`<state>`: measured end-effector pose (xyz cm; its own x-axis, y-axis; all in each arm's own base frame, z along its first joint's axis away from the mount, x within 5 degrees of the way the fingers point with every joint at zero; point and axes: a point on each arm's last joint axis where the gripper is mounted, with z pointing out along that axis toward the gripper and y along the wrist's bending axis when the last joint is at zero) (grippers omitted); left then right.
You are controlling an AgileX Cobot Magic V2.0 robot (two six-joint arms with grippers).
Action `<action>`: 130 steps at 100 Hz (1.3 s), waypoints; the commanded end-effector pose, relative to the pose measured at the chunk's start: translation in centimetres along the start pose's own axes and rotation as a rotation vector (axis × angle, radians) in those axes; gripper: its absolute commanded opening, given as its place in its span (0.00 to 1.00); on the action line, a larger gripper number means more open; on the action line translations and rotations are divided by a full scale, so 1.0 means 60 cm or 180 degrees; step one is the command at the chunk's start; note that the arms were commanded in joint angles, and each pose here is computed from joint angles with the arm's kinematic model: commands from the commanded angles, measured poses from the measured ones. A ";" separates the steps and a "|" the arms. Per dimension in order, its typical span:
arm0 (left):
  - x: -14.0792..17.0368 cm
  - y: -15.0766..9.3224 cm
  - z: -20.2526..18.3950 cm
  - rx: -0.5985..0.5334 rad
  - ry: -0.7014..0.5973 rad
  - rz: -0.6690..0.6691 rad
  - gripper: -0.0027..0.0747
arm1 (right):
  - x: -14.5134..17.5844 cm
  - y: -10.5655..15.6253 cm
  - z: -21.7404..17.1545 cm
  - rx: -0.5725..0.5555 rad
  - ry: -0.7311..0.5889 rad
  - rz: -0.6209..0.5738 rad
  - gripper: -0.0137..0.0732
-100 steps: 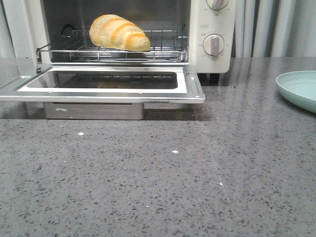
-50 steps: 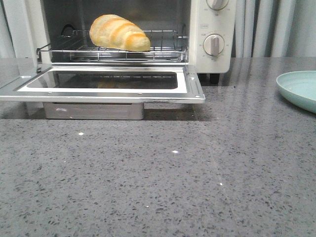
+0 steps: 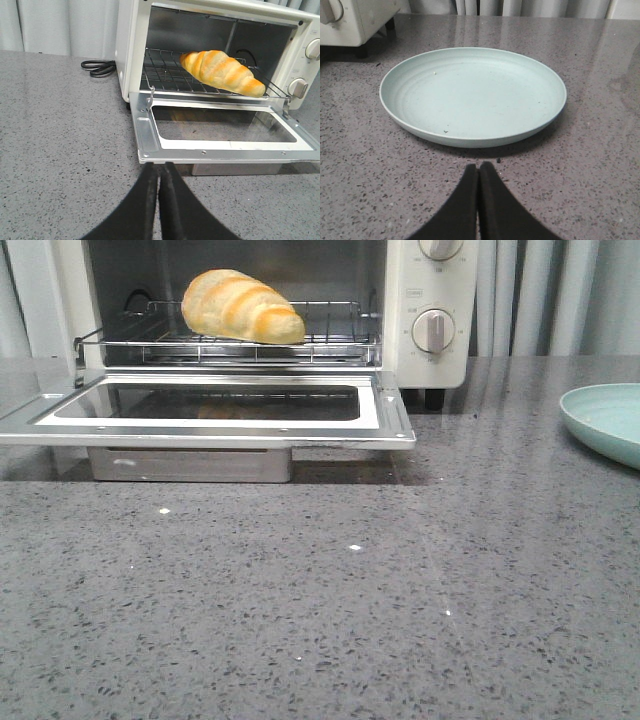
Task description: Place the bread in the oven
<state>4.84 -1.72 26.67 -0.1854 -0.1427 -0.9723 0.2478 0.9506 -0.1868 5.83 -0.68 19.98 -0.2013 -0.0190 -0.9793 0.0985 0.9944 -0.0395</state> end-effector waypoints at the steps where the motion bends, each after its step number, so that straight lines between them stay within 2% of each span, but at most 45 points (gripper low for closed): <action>1: -0.024 -0.003 -0.003 0.0016 -0.0274 -0.0045 0.01 | -0.018 0.000 -0.002 0.0004 -0.0359 0.0010 0.09; 33: -0.024 -0.003 -0.003 0.0016 -0.0274 -0.0045 0.01 | 0.014 0.001 0.003 0.0031 -0.0427 0.0073 0.09; 67: -0.024 -0.003 -0.003 0.0016 -0.0274 -0.0045 0.01 | 0.015 -0.001 0.002 0.0072 -0.0414 0.0100 0.09; 111: -0.024 -0.003 -0.003 0.0016 -0.0274 -0.0045 0.01 | 0.042 0.000 0.003 0.0072 0.0141 -0.0010 0.09; 130: -0.024 -0.003 -0.003 0.0016 -0.0274 -0.0045 0.01 | 0.045 0.000 0.003 0.0071 0.0205 -0.0030 0.09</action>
<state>4.84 -1.72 26.67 -0.1854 -0.1427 -0.9723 0.2478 0.9506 -0.1868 5.34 -0.72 17.99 -0.2533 -0.0018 -0.9674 0.1183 0.9924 -0.0328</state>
